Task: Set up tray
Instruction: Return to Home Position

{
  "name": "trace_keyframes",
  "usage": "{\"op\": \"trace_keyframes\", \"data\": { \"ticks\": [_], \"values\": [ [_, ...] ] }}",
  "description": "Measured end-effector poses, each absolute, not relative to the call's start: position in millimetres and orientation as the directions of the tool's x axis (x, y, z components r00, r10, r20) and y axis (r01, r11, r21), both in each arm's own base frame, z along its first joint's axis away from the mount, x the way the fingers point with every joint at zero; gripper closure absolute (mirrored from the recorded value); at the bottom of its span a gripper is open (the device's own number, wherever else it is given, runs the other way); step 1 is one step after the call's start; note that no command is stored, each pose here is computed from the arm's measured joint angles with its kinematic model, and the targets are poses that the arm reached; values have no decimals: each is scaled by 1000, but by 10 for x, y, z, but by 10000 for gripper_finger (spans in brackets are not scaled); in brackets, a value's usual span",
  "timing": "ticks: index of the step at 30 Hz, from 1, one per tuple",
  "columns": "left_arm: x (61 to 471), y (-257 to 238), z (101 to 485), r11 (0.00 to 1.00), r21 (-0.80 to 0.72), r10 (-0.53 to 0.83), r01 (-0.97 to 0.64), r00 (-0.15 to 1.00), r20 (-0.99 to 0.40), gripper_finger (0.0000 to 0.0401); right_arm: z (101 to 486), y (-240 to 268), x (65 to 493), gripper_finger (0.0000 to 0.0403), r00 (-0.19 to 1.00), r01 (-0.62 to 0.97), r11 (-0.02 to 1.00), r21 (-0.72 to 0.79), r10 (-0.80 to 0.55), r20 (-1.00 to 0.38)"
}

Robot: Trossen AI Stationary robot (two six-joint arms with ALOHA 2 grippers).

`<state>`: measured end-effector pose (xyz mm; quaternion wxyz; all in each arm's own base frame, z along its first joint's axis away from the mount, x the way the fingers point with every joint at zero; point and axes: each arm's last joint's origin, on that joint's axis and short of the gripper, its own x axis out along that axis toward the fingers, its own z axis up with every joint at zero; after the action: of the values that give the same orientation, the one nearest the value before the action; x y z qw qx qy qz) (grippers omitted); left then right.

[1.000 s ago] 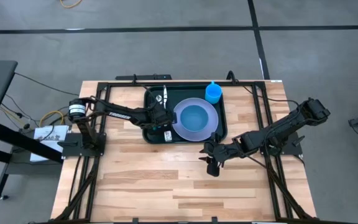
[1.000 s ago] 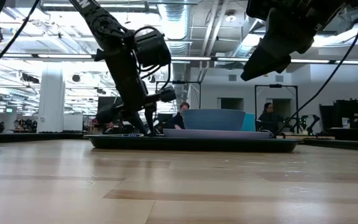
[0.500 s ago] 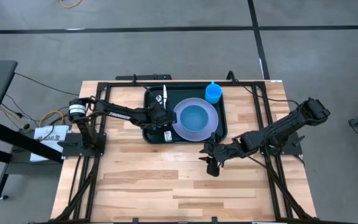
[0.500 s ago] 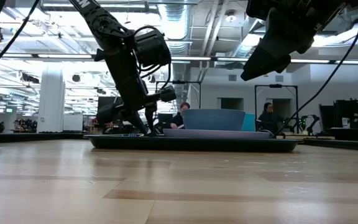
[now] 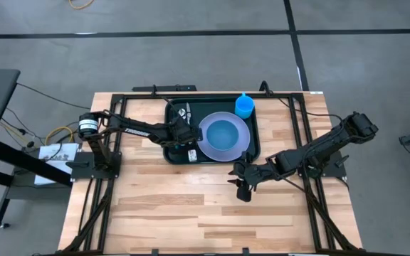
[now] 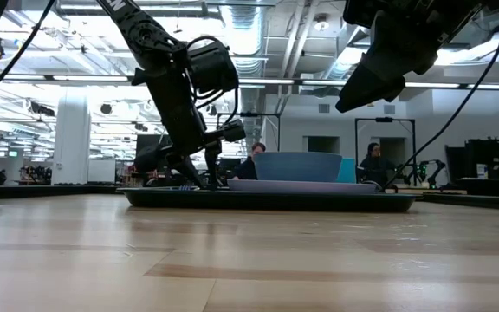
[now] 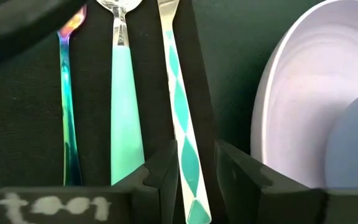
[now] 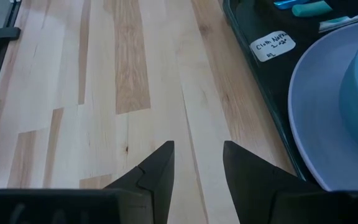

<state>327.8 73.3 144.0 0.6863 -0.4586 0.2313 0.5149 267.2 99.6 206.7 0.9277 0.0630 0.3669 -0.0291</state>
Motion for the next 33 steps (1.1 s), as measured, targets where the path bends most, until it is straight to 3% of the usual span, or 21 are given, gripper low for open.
{"op": "trace_keyframes", "data": {
  "ticks": [9,16,22,27,33],
  "values": [
    [3313,704,1470,96,-390,508,-916,382,-772,307,2072,998,2677,274,734,100,990,99,-6,-679],
    [3393,680,1976,338,-318,496,-886,455,-740,307,2114,1012,2712,274,770,64,994,91,9,-638],
    [3272,494,2824,586,-282,394,-760,571,-720,307,2364,1065,2722,274,834,12,997,72,30,-551],
    [2870,-34,3569,763,-160,480,-627,714,-510,307,2634,1197,2529,274,909,88,996,15,-74,-410],
    [2213,-585,3719,676,-38,714,-736,667,-213,307,2753,1236,2054,274,918,308,950,-59,-313,-242]
  ]
}}
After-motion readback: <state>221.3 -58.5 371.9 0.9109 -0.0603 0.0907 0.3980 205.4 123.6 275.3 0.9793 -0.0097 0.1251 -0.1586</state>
